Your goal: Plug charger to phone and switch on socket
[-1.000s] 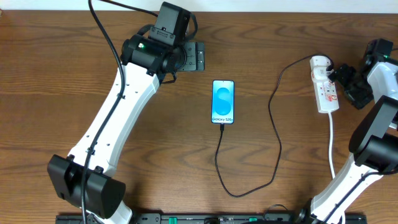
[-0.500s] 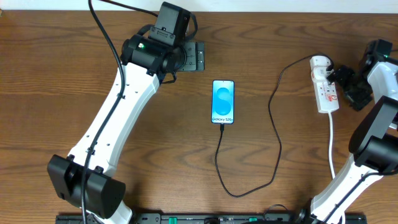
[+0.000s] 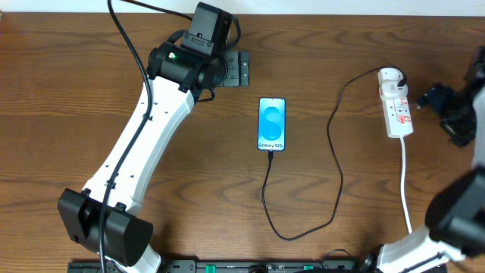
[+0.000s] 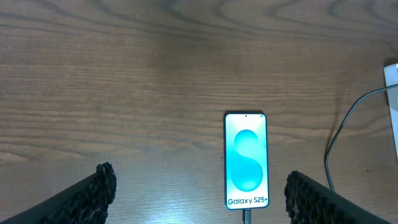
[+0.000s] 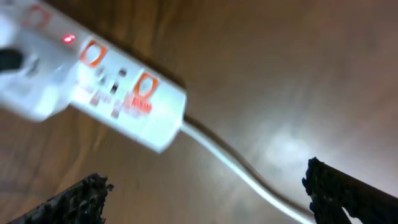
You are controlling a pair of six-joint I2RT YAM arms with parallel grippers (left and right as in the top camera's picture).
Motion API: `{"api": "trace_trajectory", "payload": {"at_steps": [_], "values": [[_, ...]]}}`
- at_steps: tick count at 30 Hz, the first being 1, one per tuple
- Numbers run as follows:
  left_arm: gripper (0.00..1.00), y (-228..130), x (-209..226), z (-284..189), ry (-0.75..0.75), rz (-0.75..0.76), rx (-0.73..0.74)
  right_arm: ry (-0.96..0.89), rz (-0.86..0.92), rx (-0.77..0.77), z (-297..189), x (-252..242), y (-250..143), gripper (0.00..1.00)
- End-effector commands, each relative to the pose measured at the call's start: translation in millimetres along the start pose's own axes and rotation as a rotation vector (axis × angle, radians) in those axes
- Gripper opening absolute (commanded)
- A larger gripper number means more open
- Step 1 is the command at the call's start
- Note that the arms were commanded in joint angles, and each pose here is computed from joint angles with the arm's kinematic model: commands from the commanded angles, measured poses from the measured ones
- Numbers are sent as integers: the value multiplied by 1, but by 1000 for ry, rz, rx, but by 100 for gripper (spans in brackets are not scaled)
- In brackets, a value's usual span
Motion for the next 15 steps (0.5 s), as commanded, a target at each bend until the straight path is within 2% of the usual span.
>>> {"api": "trace_trajectory", "payload": {"at_steps": [1,9,15], "values": [[89,0,1,3,14,11,0,1,-22,-50,-34,-2,-14,99],[89,0,1,3,14,11,0,85,-176,-219,-103,7,-80,99],[89,0,1,3,14,11,0,207,-317,-373,-123,4,-145,99]]}}
Point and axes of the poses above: each gripper's point midway between its finger pads, its own z axis out along the fingers, its own x axis along the line the jaws close on, y = z × x, the point moved 8 cm from there along -z, back along the fingers, and after that the axes turned 9 degrees about -z, right-handed, at the moved point
